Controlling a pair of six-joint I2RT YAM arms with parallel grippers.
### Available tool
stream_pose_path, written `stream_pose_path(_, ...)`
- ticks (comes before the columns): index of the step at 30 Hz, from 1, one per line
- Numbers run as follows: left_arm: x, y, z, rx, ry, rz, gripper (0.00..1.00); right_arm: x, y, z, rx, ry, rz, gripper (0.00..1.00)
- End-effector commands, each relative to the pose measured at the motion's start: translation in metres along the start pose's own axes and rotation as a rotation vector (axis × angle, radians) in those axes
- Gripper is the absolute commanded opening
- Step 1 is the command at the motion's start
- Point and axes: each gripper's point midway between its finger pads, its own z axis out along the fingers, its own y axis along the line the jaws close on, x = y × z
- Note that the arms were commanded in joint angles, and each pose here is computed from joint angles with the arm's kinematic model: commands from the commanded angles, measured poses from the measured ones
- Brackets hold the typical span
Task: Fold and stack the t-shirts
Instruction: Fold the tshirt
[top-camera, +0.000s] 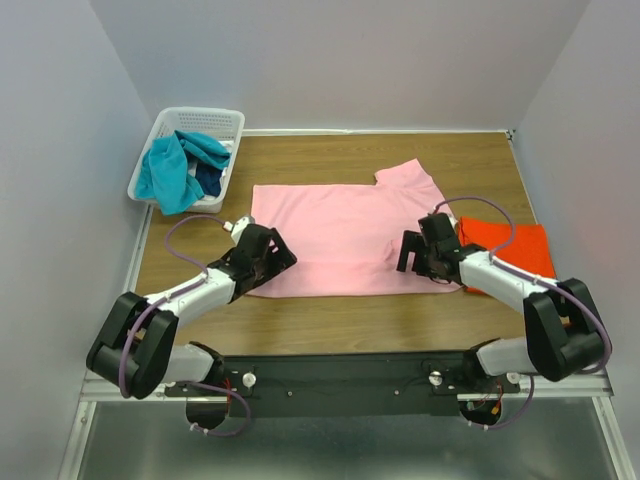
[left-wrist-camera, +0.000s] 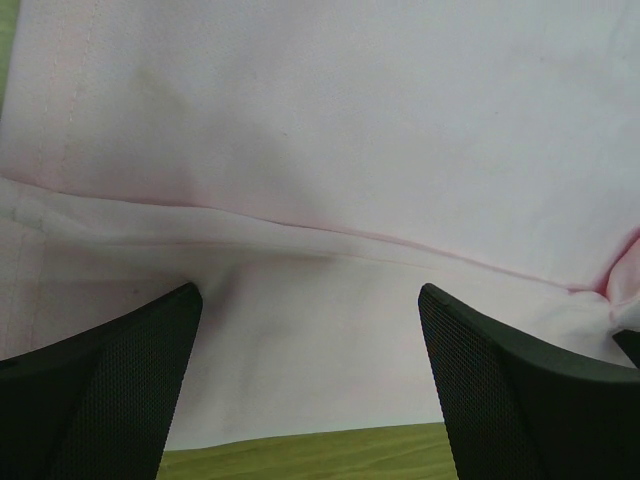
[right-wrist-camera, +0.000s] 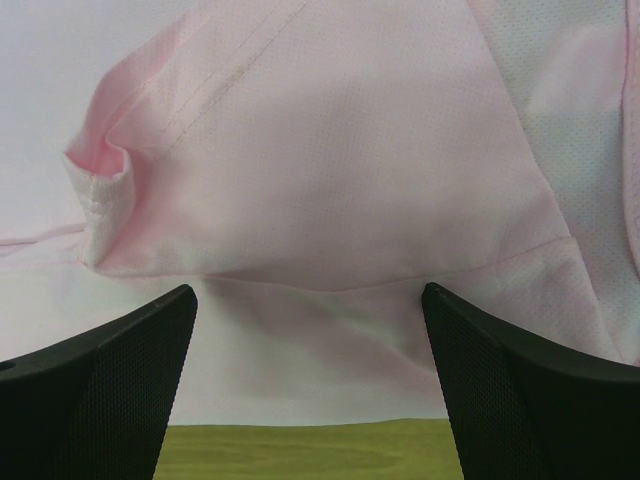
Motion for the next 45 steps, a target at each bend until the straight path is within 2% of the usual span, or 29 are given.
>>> stream_pose_path(1,0.042,0.035,-0.013,-0.103,0.137,-0.026,0.98,0.037,0.002,-0.011,-0.038,0.089,0.056,1.0)
stream_pose_path(9,0.033,0.025,-0.021,-0.087,0.117,-0.04,0.98,0.049,-0.003,-0.024,-0.04,0.087,0.091,1.0)
stream_pose_path(15,0.037,0.059,-0.029,-0.256,0.112,-0.062,0.98,0.038,0.004,-0.029,-0.06,0.071,0.088,1.0)
stream_pose_path(24,0.043,0.057,-0.031,-0.223,0.127,-0.066,0.98,0.05,-0.003,-0.034,-0.047,0.094,0.101,1.0)
stream_pose_path(29,0.037,0.047,-0.039,-0.163,0.113,-0.055,0.98,0.031,0.007,-0.048,-0.09,0.043,0.094,1.0)
stream_pose_path(32,0.015,0.027,-0.048,-0.114,0.049,-0.033,0.98,0.005,0.015,-0.061,-0.117,-0.026,0.078,1.0)
stream_pose_path(37,-0.044,0.0,-0.069,-0.101,-0.153,-0.027,0.98,-0.059,0.035,-0.091,-0.156,-0.186,0.078,1.0)
stream_pose_path(40,-0.091,-0.022,-0.08,-0.087,-0.271,-0.025,0.98,-0.077,0.04,-0.093,-0.141,-0.216,0.078,1.0)
stream_pose_path(45,-0.144,-0.029,-0.066,-0.125,-0.315,0.006,0.98,-0.087,0.046,-0.084,-0.123,-0.201,0.063,1.0)
